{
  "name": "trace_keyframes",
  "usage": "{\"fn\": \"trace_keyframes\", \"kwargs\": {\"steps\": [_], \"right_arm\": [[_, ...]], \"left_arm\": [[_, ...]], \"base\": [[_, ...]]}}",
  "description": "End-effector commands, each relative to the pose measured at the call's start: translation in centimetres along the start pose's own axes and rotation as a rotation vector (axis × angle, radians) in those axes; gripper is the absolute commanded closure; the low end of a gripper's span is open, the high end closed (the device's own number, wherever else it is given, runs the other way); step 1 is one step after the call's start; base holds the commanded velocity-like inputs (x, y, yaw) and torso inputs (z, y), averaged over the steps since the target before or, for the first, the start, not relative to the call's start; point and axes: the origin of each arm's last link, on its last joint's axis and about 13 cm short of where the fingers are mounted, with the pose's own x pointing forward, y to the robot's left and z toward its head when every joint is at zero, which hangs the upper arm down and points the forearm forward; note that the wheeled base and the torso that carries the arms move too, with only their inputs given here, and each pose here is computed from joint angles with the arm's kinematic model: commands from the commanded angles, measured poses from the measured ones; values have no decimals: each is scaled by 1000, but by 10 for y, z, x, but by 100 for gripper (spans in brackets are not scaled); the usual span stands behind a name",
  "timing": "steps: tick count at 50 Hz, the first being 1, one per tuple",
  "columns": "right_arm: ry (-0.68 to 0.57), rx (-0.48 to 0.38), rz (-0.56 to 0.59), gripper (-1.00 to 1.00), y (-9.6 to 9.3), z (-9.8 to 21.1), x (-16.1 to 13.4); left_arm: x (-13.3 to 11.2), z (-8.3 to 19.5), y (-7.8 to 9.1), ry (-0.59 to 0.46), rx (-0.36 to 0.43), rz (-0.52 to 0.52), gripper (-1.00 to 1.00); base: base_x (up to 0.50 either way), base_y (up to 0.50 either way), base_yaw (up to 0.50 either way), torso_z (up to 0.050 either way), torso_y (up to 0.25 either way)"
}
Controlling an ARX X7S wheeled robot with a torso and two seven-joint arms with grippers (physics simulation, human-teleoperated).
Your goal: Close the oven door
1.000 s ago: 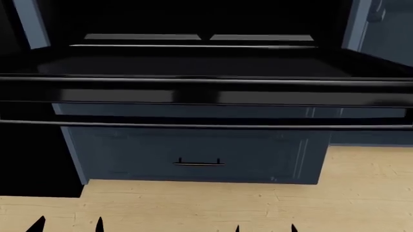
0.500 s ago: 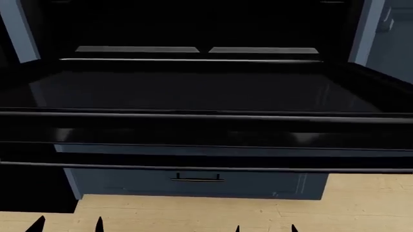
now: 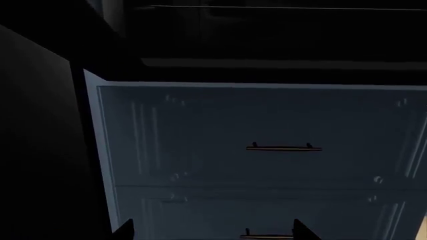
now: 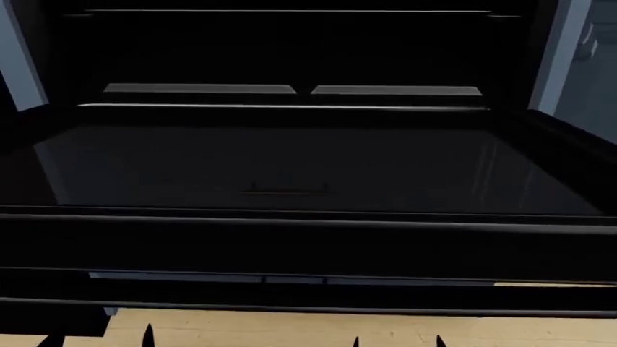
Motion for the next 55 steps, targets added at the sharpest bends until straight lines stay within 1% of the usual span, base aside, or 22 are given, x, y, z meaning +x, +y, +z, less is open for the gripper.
{"fn": "trace_keyframes", "kwargs": {"steps": [1, 55], "right_arm": [[-4, 0, 2, -100, 0, 1, -1], [6, -4, -7, -100, 0, 0, 0]], "left_arm": [[0, 0, 0, 11, 4, -1, -100], [0, -1, 0, 11, 5, -3, -100]], "base": [[0, 0, 0, -30, 0], [0, 0, 0, -49, 0]]}}
